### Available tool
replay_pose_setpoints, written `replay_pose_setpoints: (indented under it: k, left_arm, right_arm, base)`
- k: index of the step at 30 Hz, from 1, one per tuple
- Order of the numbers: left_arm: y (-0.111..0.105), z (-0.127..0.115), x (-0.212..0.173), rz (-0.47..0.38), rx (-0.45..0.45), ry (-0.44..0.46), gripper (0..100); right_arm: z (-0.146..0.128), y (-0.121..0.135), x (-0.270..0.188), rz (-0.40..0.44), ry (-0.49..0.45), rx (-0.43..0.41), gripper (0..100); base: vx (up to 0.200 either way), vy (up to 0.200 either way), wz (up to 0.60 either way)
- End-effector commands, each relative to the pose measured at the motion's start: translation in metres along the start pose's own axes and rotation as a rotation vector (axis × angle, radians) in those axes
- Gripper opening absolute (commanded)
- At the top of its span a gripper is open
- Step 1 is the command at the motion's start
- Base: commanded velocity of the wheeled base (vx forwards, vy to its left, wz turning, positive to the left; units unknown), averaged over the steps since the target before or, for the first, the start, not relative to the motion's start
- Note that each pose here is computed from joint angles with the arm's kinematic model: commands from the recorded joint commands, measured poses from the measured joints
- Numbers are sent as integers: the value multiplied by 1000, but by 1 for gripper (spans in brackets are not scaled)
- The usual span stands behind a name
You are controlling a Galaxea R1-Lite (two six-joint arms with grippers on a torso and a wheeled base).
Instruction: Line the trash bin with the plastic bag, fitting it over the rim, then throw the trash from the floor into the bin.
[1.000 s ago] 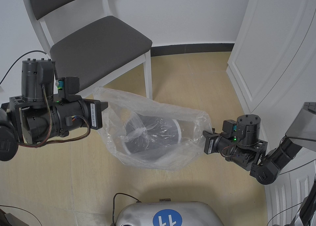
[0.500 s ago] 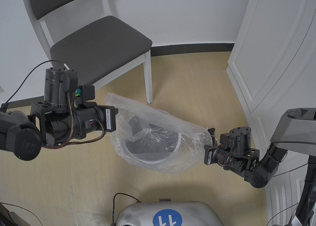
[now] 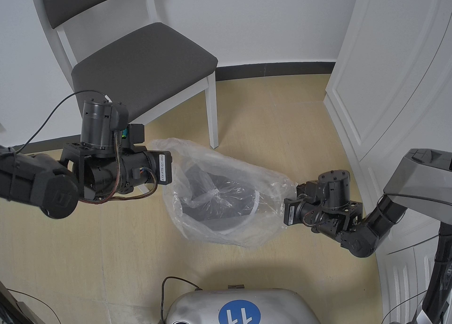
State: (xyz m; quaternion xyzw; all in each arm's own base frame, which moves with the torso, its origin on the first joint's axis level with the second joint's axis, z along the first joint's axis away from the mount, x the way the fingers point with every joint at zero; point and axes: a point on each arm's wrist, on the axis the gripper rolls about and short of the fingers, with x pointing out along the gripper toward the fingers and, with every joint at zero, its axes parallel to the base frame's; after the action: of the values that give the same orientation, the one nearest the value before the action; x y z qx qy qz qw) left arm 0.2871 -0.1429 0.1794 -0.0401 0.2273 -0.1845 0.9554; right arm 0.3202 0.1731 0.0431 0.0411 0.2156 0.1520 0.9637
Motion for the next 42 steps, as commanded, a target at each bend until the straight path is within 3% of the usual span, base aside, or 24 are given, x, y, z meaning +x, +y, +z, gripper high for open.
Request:
replay_pose_setpoints:
  k: [1, 10, 16, 33, 39, 42]
  left_arm:
    - [17, -7, 45, 56, -21, 52, 0]
    - [35, -4, 71, 97, -92, 47, 0]
    - [43, -7, 79, 106, -112, 7, 0]
    - [39, -42, 79, 82, -134, -9, 0]
    - [36, -40, 70, 75, -130, -16, 0]
    - [36, -44, 65, 79, -125, 2, 0]
  right_arm:
    - [26, 7, 20, 3, -29, 13, 0]
    - [56, 8, 57, -13, -66, 42, 0]
    - [85, 3, 76, -26, -145, 81, 0]
    - [51, 2, 96, -18, -110, 121, 0]
    - [55, 2, 84, -23, -99, 113, 0]
    - [55, 0, 66, -44, -21, 100, 0]
  base:
    - [0, 0, 0]
    - [0, 0, 0]
    - [0, 0, 0]
    - [0, 0, 0]
    - [0, 0, 0]
    - [0, 0, 0]
